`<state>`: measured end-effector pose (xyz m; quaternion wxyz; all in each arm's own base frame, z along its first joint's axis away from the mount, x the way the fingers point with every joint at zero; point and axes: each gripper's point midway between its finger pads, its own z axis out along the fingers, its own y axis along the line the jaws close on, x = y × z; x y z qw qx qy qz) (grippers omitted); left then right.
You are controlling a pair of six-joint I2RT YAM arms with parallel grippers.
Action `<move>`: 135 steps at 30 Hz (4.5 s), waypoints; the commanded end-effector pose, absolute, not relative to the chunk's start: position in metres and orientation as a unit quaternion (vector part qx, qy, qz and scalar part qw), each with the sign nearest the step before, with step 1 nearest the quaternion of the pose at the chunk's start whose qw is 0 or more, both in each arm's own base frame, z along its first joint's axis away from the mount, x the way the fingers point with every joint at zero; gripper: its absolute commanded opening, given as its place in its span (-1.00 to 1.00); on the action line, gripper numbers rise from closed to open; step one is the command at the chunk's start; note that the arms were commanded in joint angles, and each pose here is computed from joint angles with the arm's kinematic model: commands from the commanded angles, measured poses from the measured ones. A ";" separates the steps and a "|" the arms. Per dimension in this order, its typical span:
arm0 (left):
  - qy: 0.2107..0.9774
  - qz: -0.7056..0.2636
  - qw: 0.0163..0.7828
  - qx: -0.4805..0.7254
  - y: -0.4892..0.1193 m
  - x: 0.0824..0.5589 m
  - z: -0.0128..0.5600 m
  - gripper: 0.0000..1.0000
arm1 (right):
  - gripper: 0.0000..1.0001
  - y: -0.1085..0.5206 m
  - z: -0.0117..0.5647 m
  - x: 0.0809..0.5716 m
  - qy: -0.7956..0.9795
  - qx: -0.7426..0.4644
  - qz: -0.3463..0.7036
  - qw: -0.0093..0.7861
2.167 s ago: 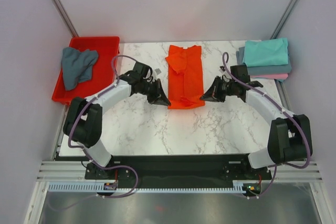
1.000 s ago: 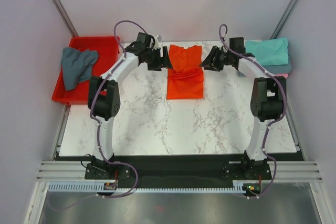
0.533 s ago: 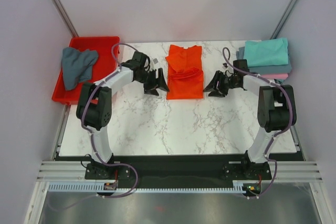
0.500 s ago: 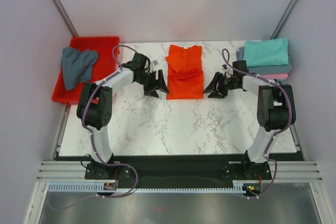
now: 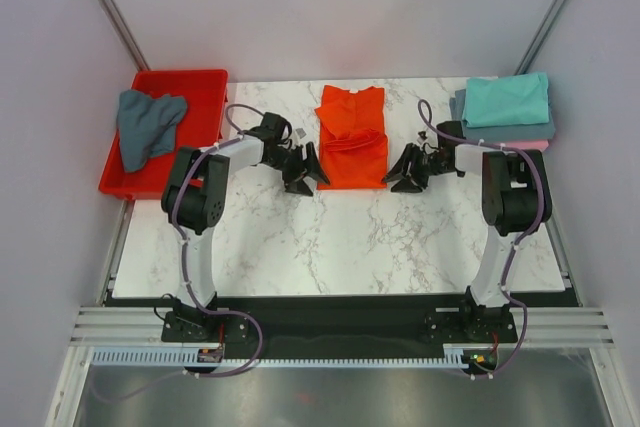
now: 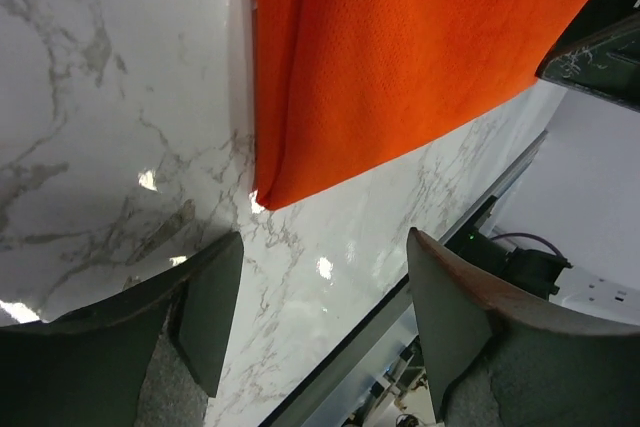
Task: Fold and stack the t-shirts
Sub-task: Fold the tshirt
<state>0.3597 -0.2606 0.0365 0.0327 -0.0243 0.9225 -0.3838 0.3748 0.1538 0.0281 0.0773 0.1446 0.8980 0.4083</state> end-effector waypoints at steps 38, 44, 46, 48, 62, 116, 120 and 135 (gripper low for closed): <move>0.891 -0.434 0.133 0.024 -0.272 0.367 0.151 -0.96 | -1.00 0.179 0.133 0.405 0.855 0.092 0.478 0.177; 0.889 -0.436 0.135 0.030 -0.267 0.343 0.161 -0.96 | -1.00 0.179 0.140 0.383 0.855 0.103 0.479 0.172; 0.894 -0.431 0.120 0.025 -0.264 0.330 0.150 -0.96 | -1.00 0.178 0.136 0.372 0.856 0.110 0.479 0.163; 0.898 -0.427 0.105 0.020 -0.260 0.317 0.140 -0.96 | -1.00 0.180 0.131 0.363 0.858 0.108 0.477 0.157; 0.875 -0.424 0.228 0.058 -0.273 0.403 0.206 -0.96 | -1.00 0.198 0.184 0.427 0.835 0.060 0.496 0.230; 0.910 -0.157 0.368 0.113 -0.215 0.512 0.147 0.85 | 0.35 0.205 0.153 0.583 0.761 0.040 0.583 0.282; 0.896 -0.176 0.387 0.128 -0.214 0.511 0.180 0.84 | 0.36 0.215 0.160 0.581 0.755 0.034 0.593 0.278; 0.877 -0.397 0.241 0.124 -0.248 0.468 0.155 0.63 | 0.38 0.229 0.035 0.595 0.794 0.066 0.556 0.237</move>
